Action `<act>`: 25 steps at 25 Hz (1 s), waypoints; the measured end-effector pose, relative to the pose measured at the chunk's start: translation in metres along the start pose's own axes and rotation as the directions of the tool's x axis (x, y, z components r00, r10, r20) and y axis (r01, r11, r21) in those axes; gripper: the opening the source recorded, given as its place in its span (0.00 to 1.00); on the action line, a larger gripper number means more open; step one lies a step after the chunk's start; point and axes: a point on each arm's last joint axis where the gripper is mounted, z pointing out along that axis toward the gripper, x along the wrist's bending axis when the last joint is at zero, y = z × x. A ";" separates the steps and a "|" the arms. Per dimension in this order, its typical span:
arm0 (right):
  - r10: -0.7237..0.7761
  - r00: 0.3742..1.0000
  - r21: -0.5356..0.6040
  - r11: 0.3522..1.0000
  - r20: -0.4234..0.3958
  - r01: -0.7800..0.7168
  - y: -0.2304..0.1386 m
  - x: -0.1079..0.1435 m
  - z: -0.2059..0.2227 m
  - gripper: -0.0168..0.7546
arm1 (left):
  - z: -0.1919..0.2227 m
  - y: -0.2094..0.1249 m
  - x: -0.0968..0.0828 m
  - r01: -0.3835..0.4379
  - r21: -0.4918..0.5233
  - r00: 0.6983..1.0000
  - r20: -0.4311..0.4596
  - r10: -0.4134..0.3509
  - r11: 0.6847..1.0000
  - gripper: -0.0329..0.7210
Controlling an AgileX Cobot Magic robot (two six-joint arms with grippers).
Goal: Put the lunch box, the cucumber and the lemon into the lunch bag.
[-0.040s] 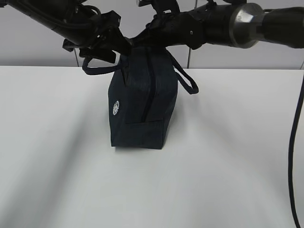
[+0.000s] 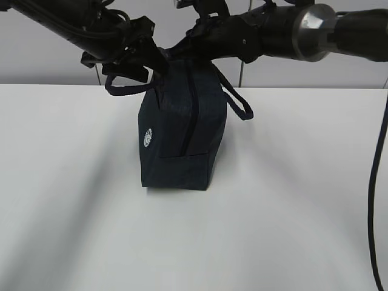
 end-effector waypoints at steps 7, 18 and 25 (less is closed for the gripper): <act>0.006 1.000 0.004 1.000 -0.001 -0.006 0.000 0.000 0.000 0.02 | 0.019 -0.006 0.011 0.025 0.058 1.000 -0.001 -0.025 0.998 0.54; 0.020 1.000 0.015 1.000 -0.002 -0.020 -0.001 0.000 0.000 0.02 | 0.031 -0.010 0.014 -0.015 0.085 1.000 0.006 0.015 0.996 0.11; 0.040 0.999 0.041 0.998 0.000 -0.040 0.006 -0.001 -0.003 0.02 | 0.030 -0.017 0.013 -0.122 0.159 0.993 0.028 0.119 0.980 0.05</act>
